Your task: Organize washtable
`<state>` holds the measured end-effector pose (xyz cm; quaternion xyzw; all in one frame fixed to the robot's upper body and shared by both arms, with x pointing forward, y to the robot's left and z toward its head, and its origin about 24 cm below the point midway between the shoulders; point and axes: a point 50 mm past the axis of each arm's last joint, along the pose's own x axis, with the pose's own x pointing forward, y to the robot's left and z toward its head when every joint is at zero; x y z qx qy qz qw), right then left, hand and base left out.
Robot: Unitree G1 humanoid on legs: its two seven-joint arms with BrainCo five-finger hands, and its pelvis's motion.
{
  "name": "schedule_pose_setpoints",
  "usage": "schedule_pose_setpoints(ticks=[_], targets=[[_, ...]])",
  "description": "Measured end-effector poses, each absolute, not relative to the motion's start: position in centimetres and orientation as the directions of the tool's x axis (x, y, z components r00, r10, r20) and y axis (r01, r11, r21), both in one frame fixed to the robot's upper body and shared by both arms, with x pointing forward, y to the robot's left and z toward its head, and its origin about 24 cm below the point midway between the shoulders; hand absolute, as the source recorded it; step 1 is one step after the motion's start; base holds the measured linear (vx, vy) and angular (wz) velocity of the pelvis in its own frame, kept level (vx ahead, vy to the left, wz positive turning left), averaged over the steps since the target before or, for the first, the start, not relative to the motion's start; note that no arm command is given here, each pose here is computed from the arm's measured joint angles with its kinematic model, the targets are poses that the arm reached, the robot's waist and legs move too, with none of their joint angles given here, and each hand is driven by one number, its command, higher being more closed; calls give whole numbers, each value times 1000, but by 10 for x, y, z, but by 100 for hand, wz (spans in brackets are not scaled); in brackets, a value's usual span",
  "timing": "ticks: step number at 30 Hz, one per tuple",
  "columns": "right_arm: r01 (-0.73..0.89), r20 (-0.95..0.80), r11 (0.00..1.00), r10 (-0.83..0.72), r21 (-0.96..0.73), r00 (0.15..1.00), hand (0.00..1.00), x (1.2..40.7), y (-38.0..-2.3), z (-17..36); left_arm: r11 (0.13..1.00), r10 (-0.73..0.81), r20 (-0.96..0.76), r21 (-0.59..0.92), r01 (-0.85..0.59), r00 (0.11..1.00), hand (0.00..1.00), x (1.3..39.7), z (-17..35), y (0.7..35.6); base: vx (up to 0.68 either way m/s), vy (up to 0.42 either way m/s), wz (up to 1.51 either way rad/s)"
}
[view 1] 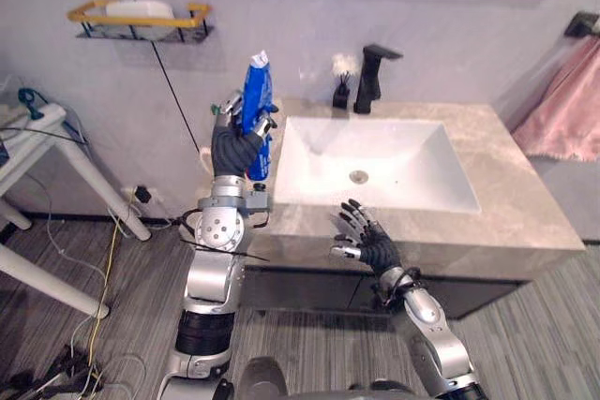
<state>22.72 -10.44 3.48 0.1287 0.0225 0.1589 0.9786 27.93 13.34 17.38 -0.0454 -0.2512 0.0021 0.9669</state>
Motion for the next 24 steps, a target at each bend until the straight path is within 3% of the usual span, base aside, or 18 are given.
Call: schedule_pose_setpoints(ticks=[3, 10, 24], targets=[[-264, -3, 931, 273, 251, 962, 0, 227, -116, 35, 995, 23, 487, -93, 26, 873, 100, 279, 174, 132, 163, 118, -3], [-257, 7, 912, 269, 319, 963, 0, 227, -106, 33, 999, 27, 499, -49, -3, 866, 100, 277, 176, 142, 132, 79, 5], [-286, 22, 901, 295, 327, 955, 0, 228, -104, 33, 981, 179, 521, -156, -114, 834, 100, 273, 182, 158, 29, -2, -1]])
